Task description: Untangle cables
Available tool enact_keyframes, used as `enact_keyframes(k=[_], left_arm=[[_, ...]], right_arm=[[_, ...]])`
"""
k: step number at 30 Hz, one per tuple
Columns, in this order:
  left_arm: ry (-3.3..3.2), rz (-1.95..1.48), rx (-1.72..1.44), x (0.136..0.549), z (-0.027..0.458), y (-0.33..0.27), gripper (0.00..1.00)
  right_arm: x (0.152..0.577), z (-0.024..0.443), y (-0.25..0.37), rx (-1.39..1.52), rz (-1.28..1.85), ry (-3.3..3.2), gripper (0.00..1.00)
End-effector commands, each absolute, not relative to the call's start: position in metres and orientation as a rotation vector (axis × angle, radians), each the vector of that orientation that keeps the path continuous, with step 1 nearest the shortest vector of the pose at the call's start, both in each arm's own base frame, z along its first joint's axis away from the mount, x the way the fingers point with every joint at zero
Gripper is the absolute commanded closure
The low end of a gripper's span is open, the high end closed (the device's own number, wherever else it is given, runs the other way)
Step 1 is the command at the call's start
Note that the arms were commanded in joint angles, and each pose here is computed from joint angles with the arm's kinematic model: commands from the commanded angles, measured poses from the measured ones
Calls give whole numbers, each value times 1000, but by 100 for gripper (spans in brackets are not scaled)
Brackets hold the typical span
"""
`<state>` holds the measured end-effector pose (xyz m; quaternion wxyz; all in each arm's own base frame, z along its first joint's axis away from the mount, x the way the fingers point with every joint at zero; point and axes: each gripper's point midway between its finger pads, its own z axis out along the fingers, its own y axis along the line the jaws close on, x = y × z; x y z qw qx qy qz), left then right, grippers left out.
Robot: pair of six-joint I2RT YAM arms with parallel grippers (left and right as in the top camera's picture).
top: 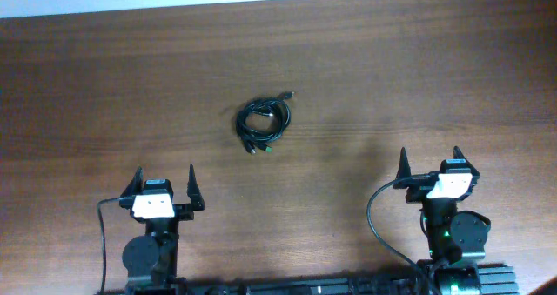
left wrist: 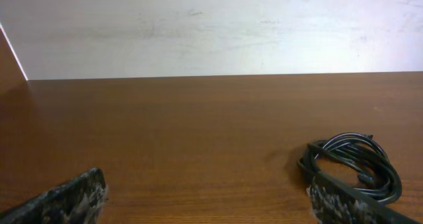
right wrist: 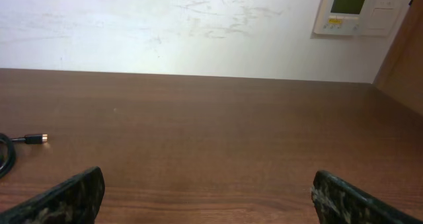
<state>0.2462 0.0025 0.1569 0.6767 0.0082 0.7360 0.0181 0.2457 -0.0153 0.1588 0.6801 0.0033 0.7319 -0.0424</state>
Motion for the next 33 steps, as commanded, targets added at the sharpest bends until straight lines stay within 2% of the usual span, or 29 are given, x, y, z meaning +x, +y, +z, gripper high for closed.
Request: enact_keyframes(k=[1, 27, 33], left_arm=[[1655, 40, 3, 246, 155, 4, 1], [1655, 40, 3, 246, 155, 4, 1], [1505, -43, 63, 246, 194, -12, 1]], right_arm=[[245, 157, -18, 18, -112, 1644, 1], [245, 157, -18, 18, -112, 1646, 1], [245, 157, -18, 18, -112, 1647, 1]])
